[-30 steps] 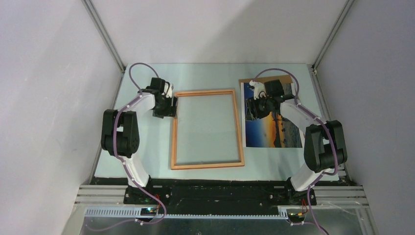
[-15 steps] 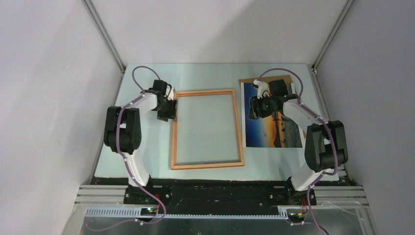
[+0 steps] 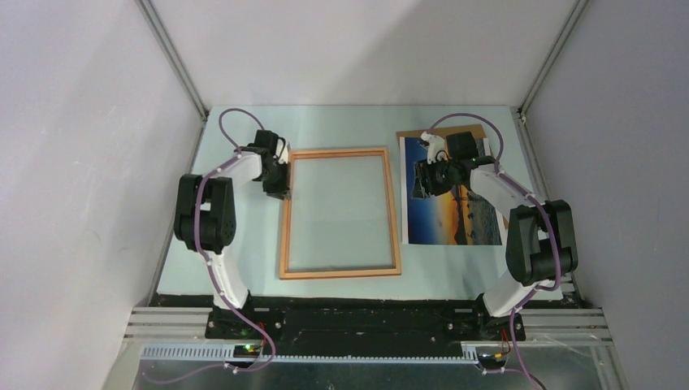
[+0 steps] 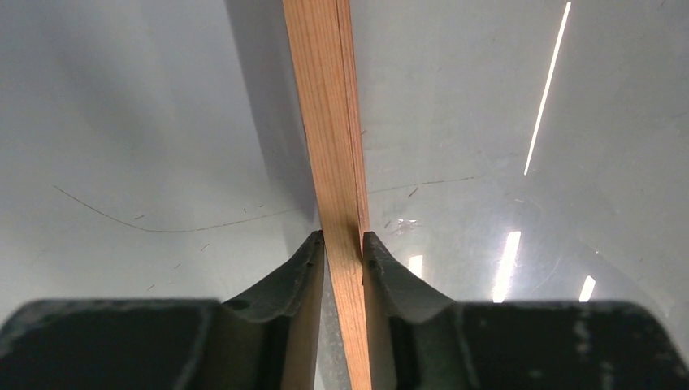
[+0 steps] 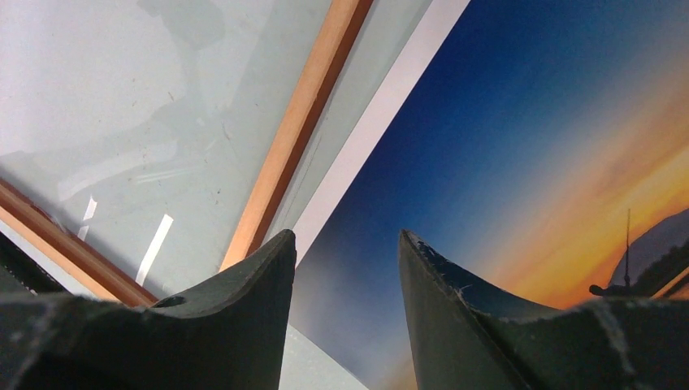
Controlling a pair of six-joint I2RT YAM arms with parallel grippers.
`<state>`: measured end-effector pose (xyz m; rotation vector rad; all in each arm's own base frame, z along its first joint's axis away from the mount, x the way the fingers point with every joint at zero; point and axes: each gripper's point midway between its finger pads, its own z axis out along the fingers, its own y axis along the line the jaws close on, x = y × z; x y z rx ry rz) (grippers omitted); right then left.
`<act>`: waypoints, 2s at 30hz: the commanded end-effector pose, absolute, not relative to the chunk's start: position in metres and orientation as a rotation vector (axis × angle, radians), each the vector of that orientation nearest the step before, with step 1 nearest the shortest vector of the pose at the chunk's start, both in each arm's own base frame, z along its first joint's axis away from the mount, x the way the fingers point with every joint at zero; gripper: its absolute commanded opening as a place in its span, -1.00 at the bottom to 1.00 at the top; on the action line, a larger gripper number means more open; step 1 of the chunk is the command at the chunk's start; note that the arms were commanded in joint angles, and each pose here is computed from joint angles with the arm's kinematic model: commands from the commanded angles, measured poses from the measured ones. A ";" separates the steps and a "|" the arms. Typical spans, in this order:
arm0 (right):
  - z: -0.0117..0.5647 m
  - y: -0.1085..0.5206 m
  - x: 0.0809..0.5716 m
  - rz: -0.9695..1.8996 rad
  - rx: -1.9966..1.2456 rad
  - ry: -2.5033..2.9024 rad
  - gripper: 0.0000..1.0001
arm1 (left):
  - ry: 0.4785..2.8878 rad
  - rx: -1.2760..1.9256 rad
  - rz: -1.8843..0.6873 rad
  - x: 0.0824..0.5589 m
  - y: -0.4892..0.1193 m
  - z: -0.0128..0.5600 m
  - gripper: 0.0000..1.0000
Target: Put the photo into the frame
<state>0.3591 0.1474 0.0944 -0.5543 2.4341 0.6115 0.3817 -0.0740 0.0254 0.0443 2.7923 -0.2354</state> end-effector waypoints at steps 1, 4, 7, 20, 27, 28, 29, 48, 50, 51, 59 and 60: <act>0.105 0.145 0.366 0.592 -0.546 2.390 0.06 | 2.744 -0.006 -0.209 0.402 -0.071 0.036 -0.54; 0.106 0.138 0.369 0.565 -0.528 2.392 0.07 | 2.740 -0.028 -0.218 0.407 -0.071 0.037 -0.76; 0.105 0.129 0.372 0.535 -0.500 2.398 0.07 | 2.740 -0.052 -0.228 0.412 -0.069 0.037 -0.91; 0.106 0.057 0.382 0.366 -0.335 2.431 0.07 | 2.734 -0.241 -0.309 0.430 -0.052 0.035 -1.00; 0.097 0.002 0.383 0.212 -0.220 2.472 0.10 | 2.714 -0.264 -0.333 0.445 -0.051 0.036 -1.00; 0.095 -0.007 0.383 0.192 -0.193 2.478 0.11 | 2.714 -0.264 -0.334 0.445 -0.051 0.036 -1.00; 0.093 -0.012 0.383 0.182 -0.181 2.484 0.12 | 2.712 -0.262 -0.334 0.447 -0.051 0.037 -0.97; 0.065 -0.094 0.355 0.118 0.067 2.599 0.41 | 2.599 -0.182 -0.342 0.452 -0.057 0.092 0.65; 0.061 -0.096 0.349 0.147 0.085 2.614 0.45 | 2.571 -0.139 -0.365 0.452 -0.068 0.105 0.69; 0.059 -0.099 0.347 0.157 0.096 2.621 0.45 | 2.551 -0.116 -0.368 0.453 -0.072 0.114 0.70; 0.044 -0.095 0.337 0.287 0.099 2.648 0.46 | 2.462 0.187 -0.469 0.439 -0.157 0.154 0.74; 0.041 -0.095 0.336 0.295 0.101 2.655 0.46 | 2.457 0.211 -0.488 0.437 -0.166 0.157 0.74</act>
